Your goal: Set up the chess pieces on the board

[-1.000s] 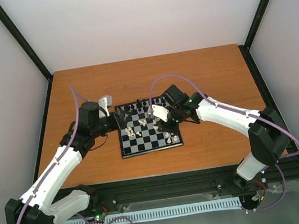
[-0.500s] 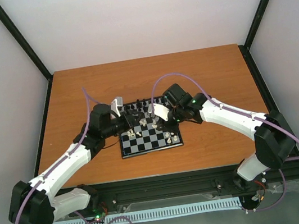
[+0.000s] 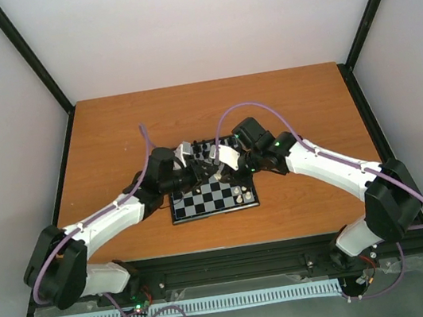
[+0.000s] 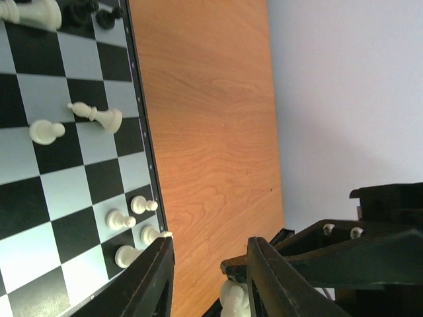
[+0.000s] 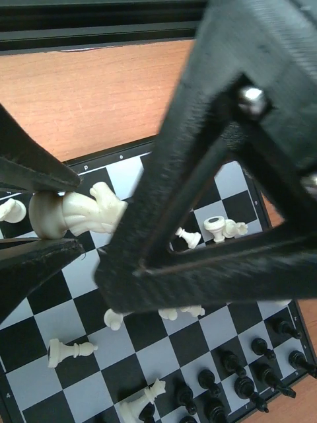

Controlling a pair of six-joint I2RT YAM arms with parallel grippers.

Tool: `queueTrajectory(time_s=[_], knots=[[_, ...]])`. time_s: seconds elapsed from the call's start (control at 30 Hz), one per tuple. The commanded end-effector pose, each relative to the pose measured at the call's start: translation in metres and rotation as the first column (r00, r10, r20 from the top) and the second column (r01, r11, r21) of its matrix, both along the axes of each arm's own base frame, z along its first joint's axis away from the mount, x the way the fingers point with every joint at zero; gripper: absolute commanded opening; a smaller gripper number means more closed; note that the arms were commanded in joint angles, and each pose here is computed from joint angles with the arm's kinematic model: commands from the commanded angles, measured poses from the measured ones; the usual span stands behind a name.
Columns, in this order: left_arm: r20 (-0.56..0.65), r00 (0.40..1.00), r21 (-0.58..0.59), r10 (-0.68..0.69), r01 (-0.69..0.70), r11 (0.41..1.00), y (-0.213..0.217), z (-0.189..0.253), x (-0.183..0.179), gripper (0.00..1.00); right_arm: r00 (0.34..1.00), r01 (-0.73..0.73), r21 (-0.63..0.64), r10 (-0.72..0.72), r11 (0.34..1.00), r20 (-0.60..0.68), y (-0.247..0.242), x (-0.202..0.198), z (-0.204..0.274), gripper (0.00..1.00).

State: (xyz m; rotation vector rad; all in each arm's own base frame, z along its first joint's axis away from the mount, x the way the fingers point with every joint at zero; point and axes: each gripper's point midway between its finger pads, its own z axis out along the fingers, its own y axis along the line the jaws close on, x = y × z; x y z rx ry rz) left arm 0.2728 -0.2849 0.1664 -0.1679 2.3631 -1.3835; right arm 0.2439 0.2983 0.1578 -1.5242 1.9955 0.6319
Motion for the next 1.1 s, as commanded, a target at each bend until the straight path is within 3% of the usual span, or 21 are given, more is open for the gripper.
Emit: queueTrajectory(time_s=[0.0,0.47,0.7,1.07], knots=[[0.042,0.998,-0.064,-0.037,0.040,0.997,-0.019,0.026,0.001,0.34,0.999,0.009,0.015,-0.009,1.000,0.032,-0.002,0.004,0.007,0.15],[0.000,0.998,-0.099,-0.060,0.060,0.993,-0.027,0.024,-0.002,0.18,0.999,0.026,-0.002,-0.026,1.000,0.028,-0.002,0.009,0.000,0.16],[-0.019,0.996,-0.104,-0.087,0.085,0.991,-0.034,0.024,-0.006,0.20,0.998,0.050,-0.014,-0.049,0.999,0.029,-0.003,0.013,-0.004,0.16],[-0.020,0.997,-0.070,-0.074,0.073,0.995,-0.031,0.022,-0.007,0.02,0.998,0.059,-0.016,-0.058,0.998,0.029,-0.003,0.016,-0.006,0.21]])
